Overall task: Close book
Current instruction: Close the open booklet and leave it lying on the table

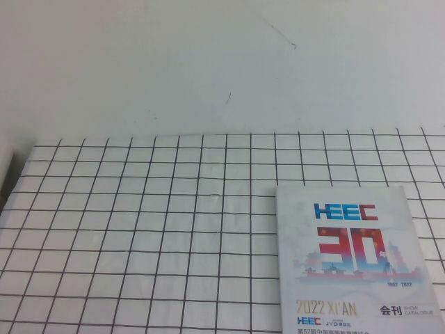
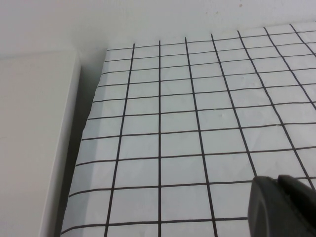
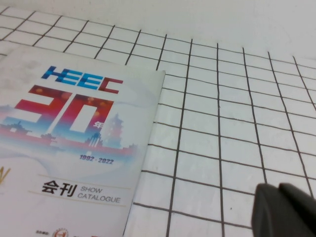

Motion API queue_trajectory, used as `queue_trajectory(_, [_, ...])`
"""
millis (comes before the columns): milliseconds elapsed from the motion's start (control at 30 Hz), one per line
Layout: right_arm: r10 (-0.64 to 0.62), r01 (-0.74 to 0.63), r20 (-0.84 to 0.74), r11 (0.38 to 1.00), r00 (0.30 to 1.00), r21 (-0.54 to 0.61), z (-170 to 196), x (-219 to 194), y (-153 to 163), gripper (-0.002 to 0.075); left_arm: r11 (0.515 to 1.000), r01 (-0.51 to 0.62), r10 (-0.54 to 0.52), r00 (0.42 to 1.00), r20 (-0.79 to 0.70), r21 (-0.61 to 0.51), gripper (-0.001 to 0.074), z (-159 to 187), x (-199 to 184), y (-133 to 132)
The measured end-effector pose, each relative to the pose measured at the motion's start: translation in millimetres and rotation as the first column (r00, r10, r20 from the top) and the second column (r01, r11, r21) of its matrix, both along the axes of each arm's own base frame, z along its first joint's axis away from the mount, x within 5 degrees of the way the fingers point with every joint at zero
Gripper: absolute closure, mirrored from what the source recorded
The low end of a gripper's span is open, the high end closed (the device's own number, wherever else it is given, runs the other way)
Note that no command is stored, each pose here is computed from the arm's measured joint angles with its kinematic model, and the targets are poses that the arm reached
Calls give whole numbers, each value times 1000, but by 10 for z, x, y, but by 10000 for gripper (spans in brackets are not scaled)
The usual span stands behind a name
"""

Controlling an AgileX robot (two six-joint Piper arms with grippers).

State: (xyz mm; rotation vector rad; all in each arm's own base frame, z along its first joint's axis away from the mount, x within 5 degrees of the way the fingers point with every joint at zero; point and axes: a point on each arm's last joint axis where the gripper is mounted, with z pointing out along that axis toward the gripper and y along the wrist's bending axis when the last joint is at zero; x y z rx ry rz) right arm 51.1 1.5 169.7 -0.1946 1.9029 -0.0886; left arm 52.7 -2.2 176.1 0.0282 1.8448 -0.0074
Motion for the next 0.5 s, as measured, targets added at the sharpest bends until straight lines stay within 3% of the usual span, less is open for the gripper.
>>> queue_trajectory(500, [-1,1,0,1000,1000,-7,0,0,-3,729,1000,0,0,1000,0,0,738,0,0,0])
